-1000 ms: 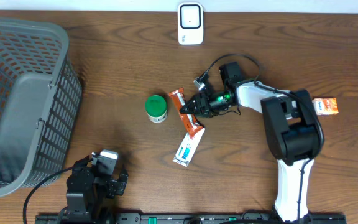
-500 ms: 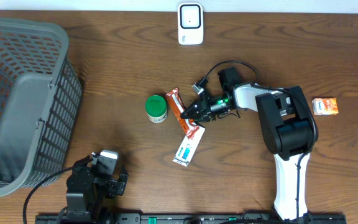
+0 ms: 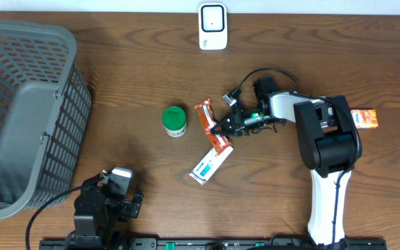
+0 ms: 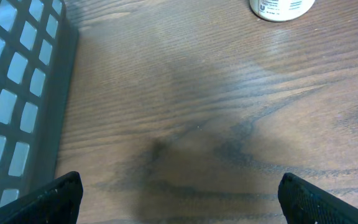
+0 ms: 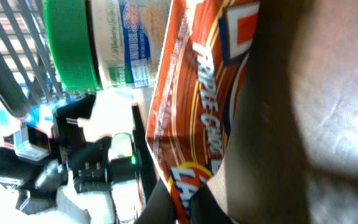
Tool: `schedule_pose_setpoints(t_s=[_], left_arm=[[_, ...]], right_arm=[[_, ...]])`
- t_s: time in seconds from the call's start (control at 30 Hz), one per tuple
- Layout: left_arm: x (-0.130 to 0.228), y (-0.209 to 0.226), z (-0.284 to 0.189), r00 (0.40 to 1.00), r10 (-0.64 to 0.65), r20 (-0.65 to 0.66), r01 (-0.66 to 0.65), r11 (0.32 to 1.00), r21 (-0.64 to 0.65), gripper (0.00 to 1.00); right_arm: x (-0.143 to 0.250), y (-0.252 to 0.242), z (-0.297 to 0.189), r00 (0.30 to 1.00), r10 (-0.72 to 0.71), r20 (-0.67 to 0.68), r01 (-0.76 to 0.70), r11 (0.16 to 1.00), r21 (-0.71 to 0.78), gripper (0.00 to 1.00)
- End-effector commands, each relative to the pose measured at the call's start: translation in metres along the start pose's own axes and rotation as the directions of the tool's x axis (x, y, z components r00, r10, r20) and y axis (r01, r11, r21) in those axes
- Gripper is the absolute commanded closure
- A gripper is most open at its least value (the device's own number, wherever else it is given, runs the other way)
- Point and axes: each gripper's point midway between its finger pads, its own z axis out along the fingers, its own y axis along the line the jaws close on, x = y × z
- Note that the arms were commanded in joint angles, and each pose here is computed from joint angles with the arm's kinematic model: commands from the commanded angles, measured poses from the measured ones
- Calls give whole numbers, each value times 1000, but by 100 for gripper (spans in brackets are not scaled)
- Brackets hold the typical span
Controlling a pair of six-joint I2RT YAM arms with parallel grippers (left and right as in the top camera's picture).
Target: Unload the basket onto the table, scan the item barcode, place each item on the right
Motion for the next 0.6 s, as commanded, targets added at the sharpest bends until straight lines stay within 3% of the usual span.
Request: schedule_pose_setpoints(t_s=[0.0, 0.3, 0.57], left_arm=[[15, -5, 3, 999, -1, -55, 2, 1000, 18, 2], [15, -5, 3, 999, -1, -55, 2, 1000, 18, 2], [15, -5, 3, 999, -1, -55, 2, 1000, 18, 2]], right_arm=[[4, 36, -13, 974, -225, -1, 225, 974, 39, 99], [56, 153, -49, 880, -473, -42, 475, 876, 86, 99], [107, 218, -64, 809, -587, -40, 588, 806, 66, 99]])
